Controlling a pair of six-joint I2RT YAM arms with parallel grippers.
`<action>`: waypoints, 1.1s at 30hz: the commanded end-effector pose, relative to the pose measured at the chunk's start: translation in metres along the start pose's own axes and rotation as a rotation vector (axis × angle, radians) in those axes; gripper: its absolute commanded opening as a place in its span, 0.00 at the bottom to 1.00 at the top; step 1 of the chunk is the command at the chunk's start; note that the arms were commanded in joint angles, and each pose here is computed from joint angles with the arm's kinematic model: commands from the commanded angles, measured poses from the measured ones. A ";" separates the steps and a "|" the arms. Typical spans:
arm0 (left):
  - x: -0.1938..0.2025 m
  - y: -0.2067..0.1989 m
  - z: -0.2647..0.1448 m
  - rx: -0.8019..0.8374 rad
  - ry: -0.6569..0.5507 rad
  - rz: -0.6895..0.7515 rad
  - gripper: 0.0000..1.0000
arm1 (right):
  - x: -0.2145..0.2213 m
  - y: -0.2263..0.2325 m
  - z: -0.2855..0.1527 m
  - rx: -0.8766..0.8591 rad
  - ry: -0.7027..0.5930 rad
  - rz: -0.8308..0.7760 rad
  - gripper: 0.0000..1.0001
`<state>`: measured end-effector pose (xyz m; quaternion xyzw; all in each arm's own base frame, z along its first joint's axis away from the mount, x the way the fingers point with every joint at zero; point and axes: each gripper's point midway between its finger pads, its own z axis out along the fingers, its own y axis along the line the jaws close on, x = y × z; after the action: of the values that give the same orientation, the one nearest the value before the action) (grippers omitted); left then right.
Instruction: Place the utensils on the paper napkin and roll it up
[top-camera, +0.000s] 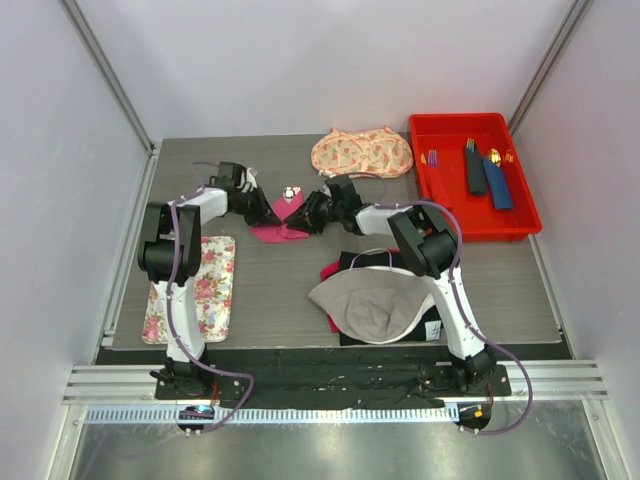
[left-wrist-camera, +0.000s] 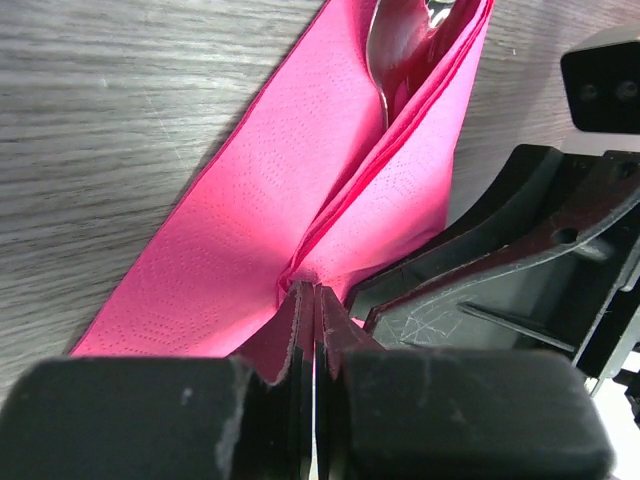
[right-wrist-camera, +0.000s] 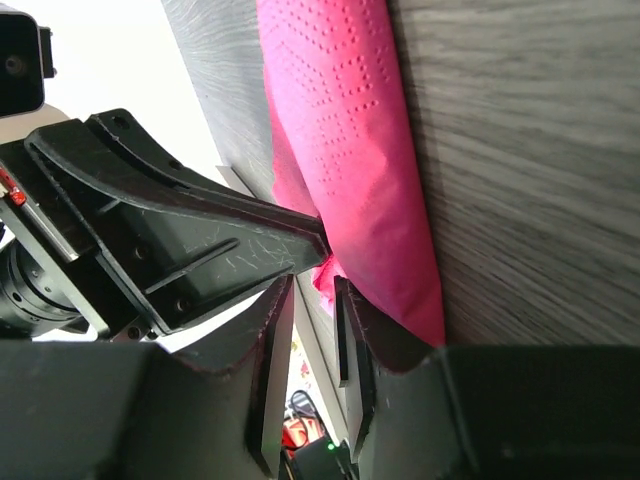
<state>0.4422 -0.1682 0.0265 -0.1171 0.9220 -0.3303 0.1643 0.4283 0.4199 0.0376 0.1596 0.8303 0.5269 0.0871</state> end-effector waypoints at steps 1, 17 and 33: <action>-0.001 0.005 0.000 -0.035 0.003 0.016 0.01 | -0.003 0.055 -0.019 -0.092 -0.034 -0.131 0.31; 0.002 0.005 -0.001 -0.035 0.009 0.001 0.00 | -0.019 0.030 -0.017 0.159 -0.154 -0.395 0.02; -0.035 -0.056 -0.034 0.202 -0.151 0.040 0.13 | -0.007 -0.046 -0.013 0.389 -0.089 -0.411 0.01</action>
<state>0.4417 -0.1683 0.0304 -0.1311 0.9131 -0.3466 0.1701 0.4306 0.4021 0.0299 0.0316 0.9040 0.3710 0.2102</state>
